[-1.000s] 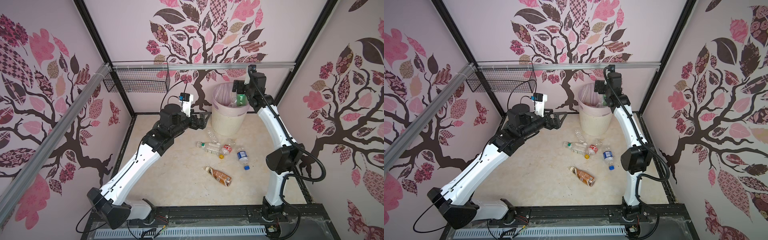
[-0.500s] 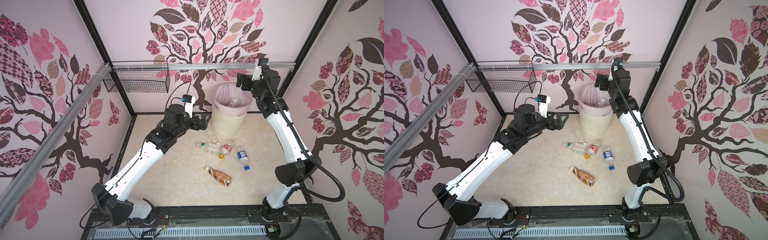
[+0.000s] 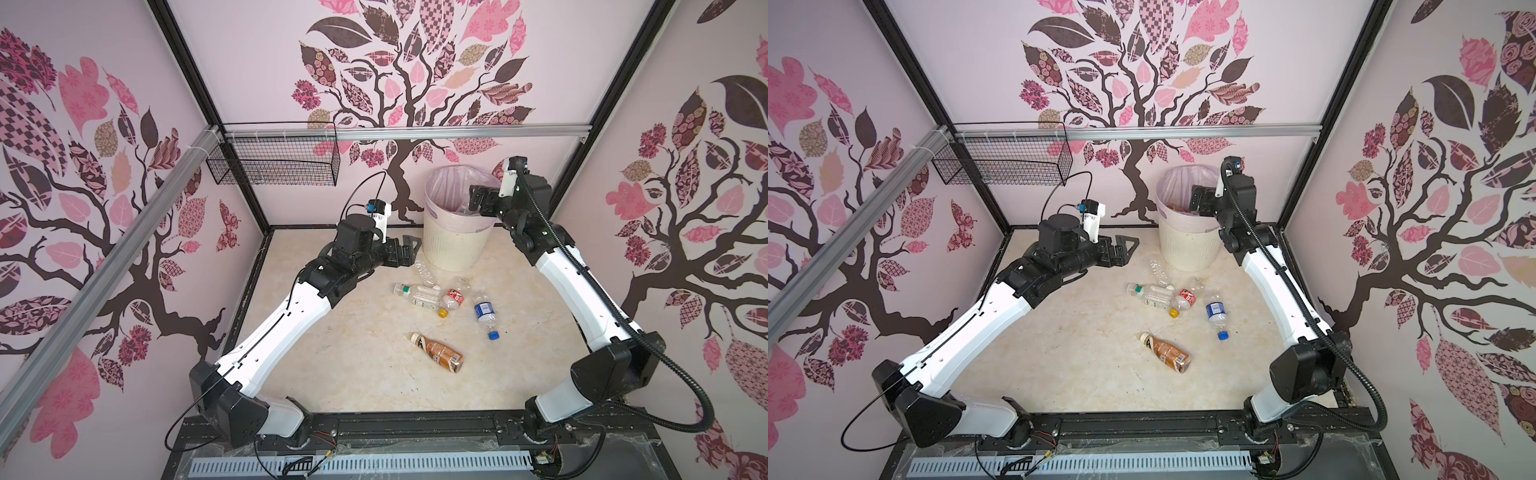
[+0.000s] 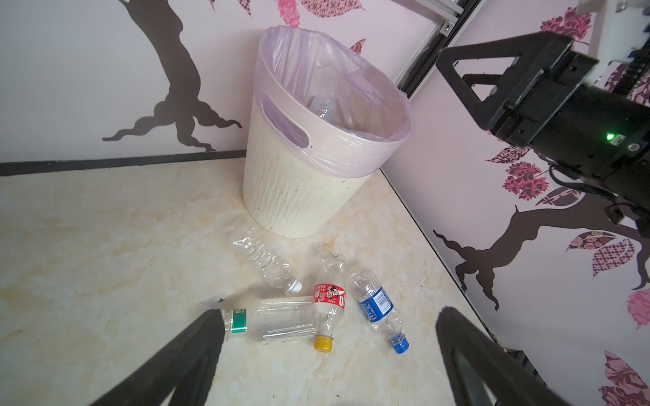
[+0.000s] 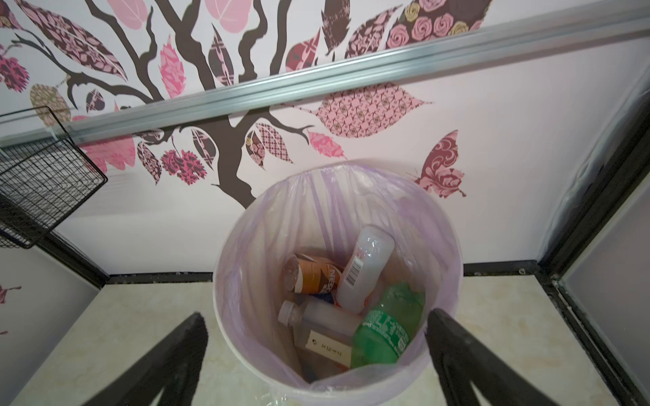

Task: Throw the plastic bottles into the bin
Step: 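Carry the Sprite bottle over the bin with the right gripper and release it, then lower the right gripper onto the brown Nescafe bottle's white cap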

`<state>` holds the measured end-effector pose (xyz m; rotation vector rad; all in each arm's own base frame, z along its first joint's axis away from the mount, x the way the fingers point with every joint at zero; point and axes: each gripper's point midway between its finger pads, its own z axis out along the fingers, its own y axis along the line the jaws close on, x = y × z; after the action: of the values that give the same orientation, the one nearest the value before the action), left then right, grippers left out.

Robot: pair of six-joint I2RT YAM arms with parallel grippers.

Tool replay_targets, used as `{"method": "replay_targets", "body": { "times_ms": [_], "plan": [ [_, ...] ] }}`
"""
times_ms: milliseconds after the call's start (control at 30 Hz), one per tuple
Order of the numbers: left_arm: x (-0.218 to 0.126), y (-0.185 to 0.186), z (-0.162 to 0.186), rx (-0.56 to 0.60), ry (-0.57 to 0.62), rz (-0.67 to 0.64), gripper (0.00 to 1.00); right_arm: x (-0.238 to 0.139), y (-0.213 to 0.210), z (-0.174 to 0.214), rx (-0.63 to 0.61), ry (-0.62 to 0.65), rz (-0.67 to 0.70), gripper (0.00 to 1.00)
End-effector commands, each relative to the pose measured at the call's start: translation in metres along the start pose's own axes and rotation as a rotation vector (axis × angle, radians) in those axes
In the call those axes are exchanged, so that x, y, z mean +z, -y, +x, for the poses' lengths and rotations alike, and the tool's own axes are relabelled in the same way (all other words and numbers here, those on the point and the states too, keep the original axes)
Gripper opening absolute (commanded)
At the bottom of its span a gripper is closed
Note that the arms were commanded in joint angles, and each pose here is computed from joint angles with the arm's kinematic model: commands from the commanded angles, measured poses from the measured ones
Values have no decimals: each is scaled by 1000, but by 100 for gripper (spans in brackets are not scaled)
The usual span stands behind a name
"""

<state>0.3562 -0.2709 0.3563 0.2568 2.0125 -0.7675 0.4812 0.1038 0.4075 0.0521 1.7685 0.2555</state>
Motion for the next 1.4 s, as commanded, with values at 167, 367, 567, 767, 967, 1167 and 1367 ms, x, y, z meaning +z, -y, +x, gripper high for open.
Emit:
{"method": "replay_targets", "body": {
  "times_ms": [167,367,567,767,967,1167,1367],
  "plan": [
    [2,-11,40,-93,-78,4,98,-37,-23,26,-15,-12,-16,100],
    [0,-20,67,-162,-126,-6,98,-43,-34,89,-53,-136,-18,100],
    [-8,-40,93,-253,-166,-43,98,-56,-43,150,-131,-272,-27,99],
    [-25,-78,111,-400,-163,-75,98,-77,-64,217,-229,-423,-104,99],
    [-32,-86,122,-407,-184,-99,98,-103,-79,285,-311,-565,-184,100],
    [-28,-90,128,-420,-196,-111,98,-121,-79,322,-352,-670,-234,99],
    [-21,-95,133,-457,-221,-117,98,-131,-93,347,-405,-728,-294,98]
  ]
}}
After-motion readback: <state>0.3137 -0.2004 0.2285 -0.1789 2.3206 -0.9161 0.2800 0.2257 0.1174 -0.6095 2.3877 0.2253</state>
